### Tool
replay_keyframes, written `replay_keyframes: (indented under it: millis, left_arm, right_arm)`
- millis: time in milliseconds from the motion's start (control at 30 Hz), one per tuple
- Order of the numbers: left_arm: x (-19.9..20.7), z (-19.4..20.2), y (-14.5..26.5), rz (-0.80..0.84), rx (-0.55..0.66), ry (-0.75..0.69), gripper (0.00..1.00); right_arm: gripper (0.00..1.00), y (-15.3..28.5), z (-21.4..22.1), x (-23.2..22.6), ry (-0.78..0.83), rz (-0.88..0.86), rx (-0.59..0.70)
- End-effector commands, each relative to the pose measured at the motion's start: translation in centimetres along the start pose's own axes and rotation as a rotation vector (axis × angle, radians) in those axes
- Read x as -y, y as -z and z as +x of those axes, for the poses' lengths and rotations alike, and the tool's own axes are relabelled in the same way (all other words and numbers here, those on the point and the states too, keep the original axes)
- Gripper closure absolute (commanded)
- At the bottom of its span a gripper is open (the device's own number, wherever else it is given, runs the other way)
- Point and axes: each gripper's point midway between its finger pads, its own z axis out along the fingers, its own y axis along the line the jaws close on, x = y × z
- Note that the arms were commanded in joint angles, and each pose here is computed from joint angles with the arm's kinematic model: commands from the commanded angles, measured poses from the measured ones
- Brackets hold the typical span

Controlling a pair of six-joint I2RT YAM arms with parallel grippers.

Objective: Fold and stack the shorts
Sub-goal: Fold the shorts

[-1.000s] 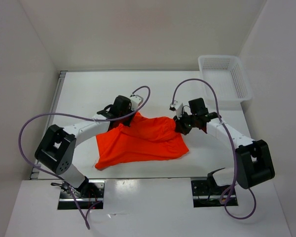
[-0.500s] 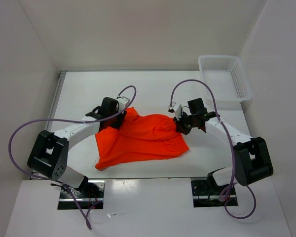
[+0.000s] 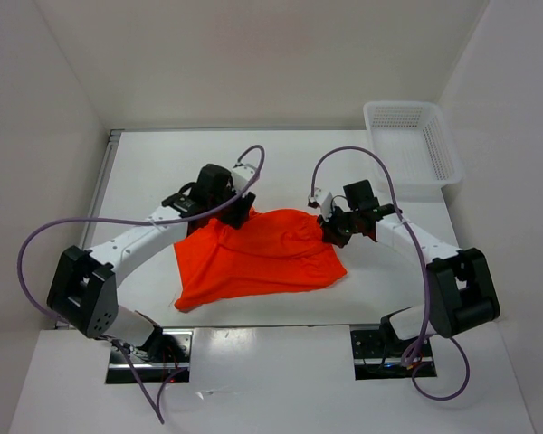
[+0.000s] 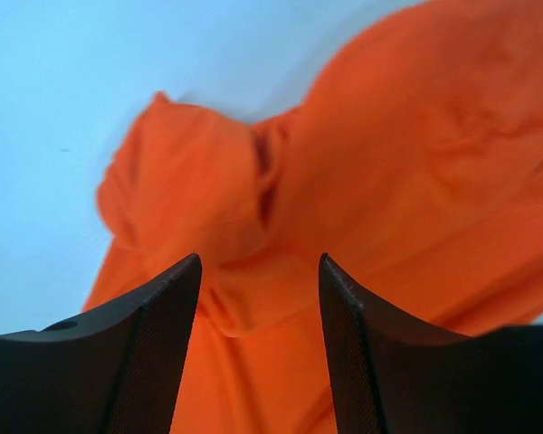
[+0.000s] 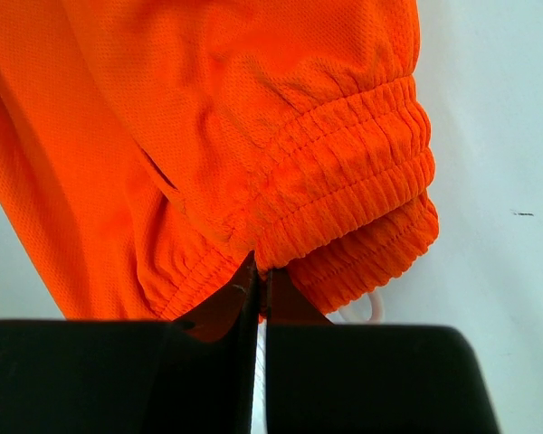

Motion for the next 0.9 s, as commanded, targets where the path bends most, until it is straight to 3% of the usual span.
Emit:
replay_keyframes:
  millis: [0,67,300,567,867]
  left_arm:
    - [3.7,0.7,0.2,0.100,-0.023,-0.049,0.38]
    - [4.6,2.9,-1.2,0.084,-0.055,-0.080,0.36]
    - [2.4,-0.2,-4.6,-0.070,0.107,-0.082,0.35]
    - [1.4,-0.4,-5.2,-0.131,0.109,-0.078,0.44]
    - [0.7,3.4,-4.7,-0.164,-0.037,-0.092,0.51]
  right_arm:
    - [1.00,0.1,-1.3,0.7,0.032,0.014,0.013]
    - [1.00,0.1,-1.3,0.7,0.032,0.014,0.013]
    - [1.00,0.1,-1.2,-0.1,0.002,-0.008,0.033]
    - [1.00,0.4,-0.1,-1.2,-0.007,-0.017,0.038]
    - [1.00,0.5,-0.3,-1.1,0.001,-0.008,0.052]
